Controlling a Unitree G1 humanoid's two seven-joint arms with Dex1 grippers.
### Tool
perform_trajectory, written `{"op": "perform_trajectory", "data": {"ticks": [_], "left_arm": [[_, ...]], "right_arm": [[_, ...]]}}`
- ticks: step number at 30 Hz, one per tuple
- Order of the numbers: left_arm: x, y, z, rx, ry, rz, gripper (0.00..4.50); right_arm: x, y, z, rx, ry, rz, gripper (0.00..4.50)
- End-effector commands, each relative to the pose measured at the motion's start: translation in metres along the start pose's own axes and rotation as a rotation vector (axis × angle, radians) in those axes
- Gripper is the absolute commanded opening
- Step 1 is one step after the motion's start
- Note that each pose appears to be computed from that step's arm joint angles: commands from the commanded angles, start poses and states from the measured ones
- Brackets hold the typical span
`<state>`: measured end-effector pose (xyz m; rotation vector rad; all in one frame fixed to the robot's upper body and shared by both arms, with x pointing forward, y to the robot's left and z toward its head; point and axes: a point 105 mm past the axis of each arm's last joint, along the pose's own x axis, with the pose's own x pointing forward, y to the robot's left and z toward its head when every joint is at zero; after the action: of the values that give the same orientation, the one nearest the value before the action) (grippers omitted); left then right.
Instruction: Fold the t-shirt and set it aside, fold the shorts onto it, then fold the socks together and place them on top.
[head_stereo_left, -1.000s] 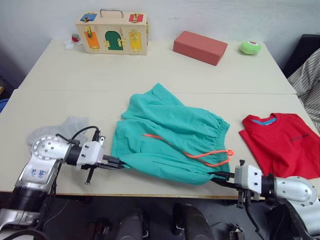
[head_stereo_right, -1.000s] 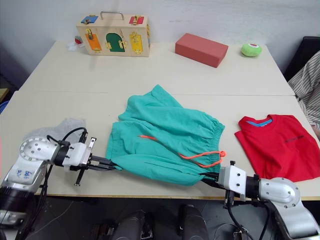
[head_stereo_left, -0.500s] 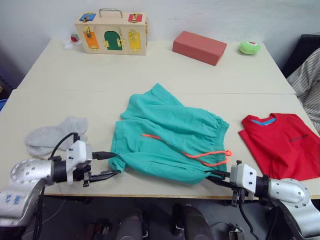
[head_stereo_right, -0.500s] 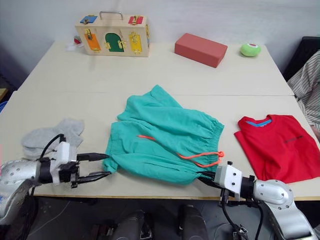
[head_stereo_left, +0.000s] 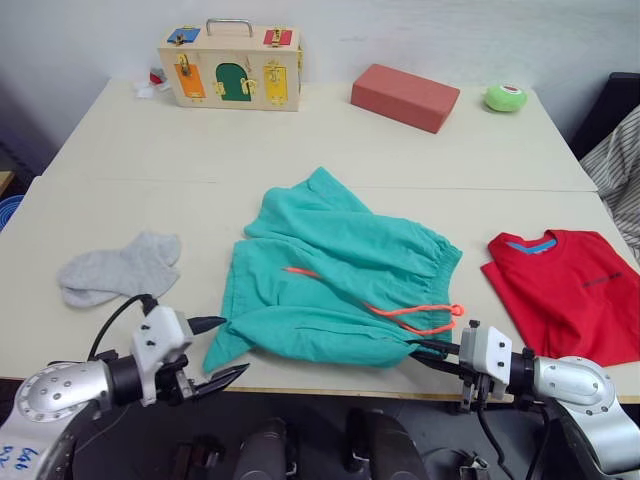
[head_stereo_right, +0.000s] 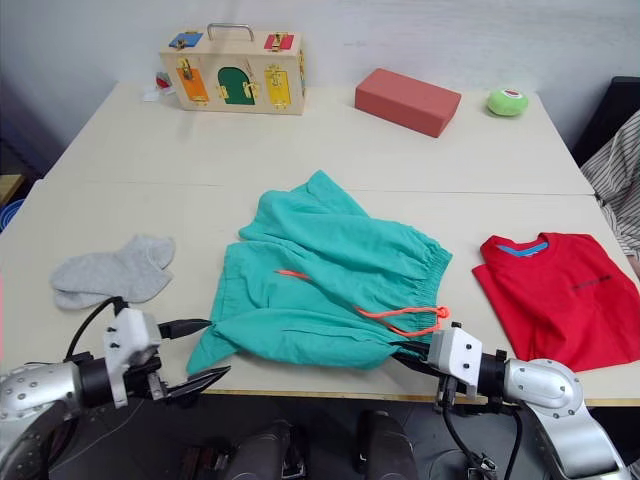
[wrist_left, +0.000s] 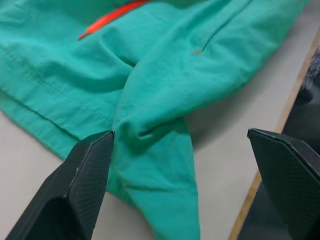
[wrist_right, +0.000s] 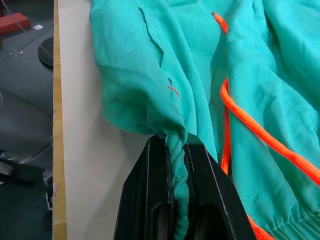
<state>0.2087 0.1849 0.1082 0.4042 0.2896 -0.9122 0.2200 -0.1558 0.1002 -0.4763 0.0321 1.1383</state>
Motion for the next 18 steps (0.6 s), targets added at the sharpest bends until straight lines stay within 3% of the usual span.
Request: {"op": "perform_trajectory", "data": {"ticks": [1,3,6,13,18], "left_arm": [[0.007,0.007,-0.009,0.046,0.031,0.046,4.46],[0.011,0.007,-0.014,0.066,0.053,0.041,4.46],[0.009,0.017,-0.023,0.07,0.094,0.078,3.85],[0.003,0.032,-0.022,0.111,0.113,-0.015,1.67],[-0.014,0.039,-0.009,0.108,0.088,-0.253,0.11]], "right_arm": [[0.003,0.003,0.004,0.003,-0.031,0.013,0.0],[0.003,0.003,0.004,0.003,-0.032,0.013,0.0],[0.0,0.003,0.003,0.0,-0.023,0.011,0.0],[-0.004,0.006,0.005,-0.009,-0.026,0.029,0.0],[-0.01,0.015,0.013,0.045,-0.046,0.109,0.0]]}}
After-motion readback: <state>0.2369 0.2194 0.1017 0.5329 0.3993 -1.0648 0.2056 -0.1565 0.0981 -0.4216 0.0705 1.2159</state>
